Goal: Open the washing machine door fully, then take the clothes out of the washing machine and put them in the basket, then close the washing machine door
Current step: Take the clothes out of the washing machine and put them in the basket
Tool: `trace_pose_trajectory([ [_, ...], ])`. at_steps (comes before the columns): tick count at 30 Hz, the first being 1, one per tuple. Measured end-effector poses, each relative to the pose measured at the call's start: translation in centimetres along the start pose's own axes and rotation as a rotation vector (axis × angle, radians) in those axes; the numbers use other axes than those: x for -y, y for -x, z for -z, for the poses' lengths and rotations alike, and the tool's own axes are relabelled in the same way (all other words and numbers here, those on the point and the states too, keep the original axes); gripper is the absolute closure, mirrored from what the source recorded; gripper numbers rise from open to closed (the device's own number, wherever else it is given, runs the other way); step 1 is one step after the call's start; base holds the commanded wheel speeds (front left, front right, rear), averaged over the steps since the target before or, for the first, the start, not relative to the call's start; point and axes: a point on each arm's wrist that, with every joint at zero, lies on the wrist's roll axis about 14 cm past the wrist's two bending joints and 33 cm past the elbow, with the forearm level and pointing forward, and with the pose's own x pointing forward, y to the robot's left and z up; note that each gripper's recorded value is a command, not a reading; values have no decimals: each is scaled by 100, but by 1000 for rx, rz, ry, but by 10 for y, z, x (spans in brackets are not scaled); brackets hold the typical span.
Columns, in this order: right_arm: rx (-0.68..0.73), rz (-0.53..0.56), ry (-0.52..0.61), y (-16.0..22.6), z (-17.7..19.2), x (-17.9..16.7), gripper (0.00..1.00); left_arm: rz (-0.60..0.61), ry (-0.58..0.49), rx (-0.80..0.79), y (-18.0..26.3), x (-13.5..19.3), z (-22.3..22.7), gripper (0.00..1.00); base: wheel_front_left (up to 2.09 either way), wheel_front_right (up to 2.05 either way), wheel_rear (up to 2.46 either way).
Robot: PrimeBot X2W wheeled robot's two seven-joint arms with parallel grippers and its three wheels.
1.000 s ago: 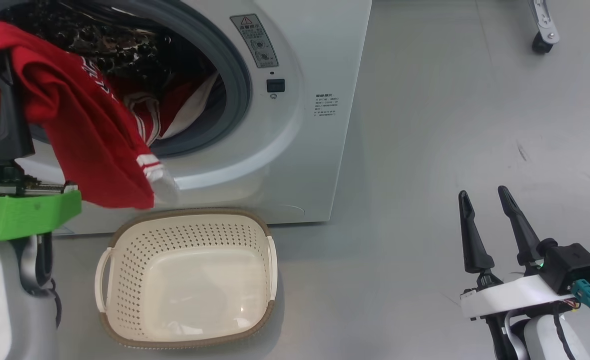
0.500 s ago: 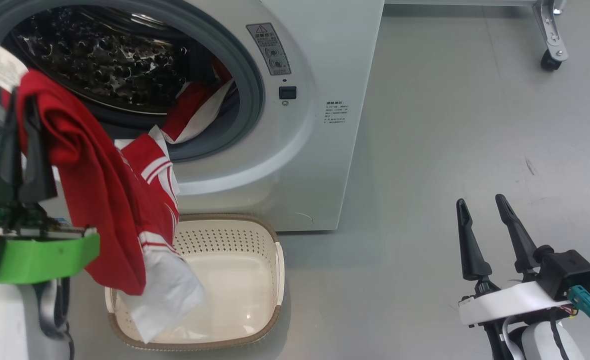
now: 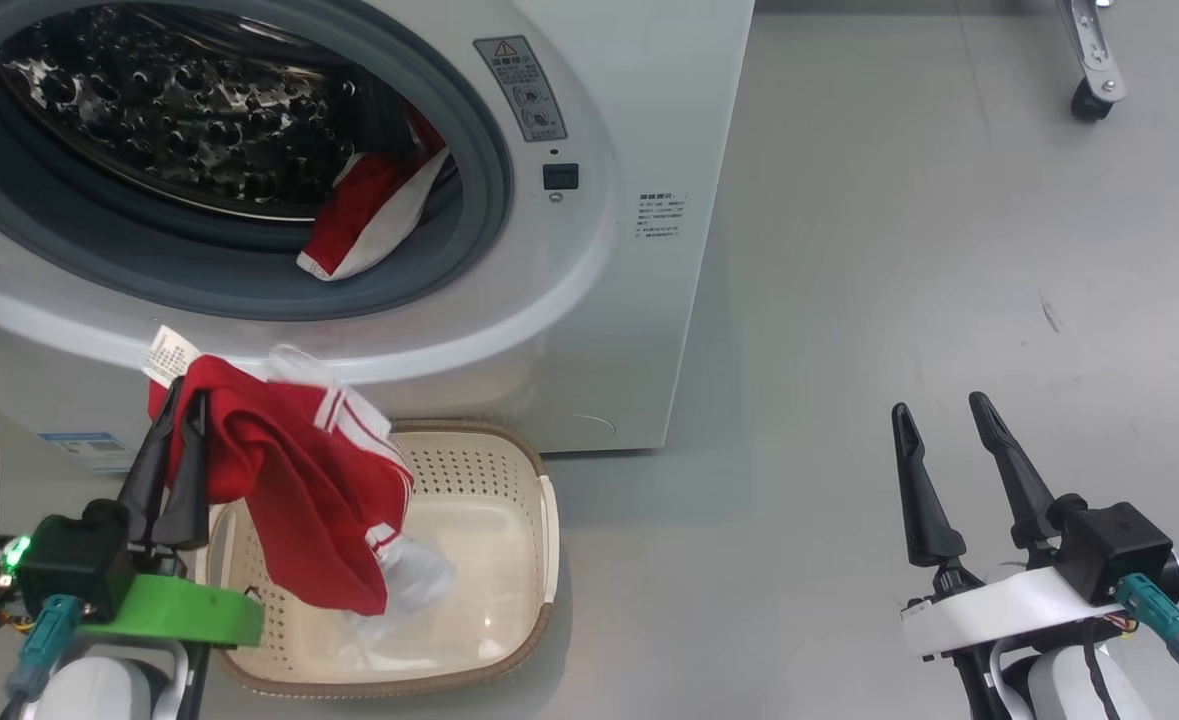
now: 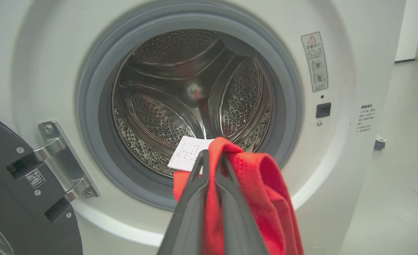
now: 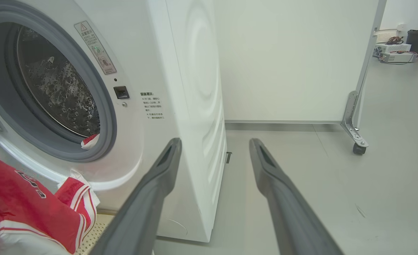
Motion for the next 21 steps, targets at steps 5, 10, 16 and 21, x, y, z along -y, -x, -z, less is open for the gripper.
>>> trace_pose_trajectory([
  [5, -17, 10, -2, -1, 6, 3, 0, 19, 8, -77, 0, 6, 27, 100, 0, 0, 0],
  [10, -37, 18, -4, -3, 13, 7, 0, 39, 3, -160, 1, 9, 55, 100, 0, 0, 0],
  [16, -53, 30, -4, -9, 19, 12, 0, 63, -10, -248, -3, 12, 87, 100, 0, 0, 0],
  [21, -80, 46, 3, -12, 29, 19, 0, 68, -10, -353, -3, 10, 121, 100, 0, 0, 0],
])
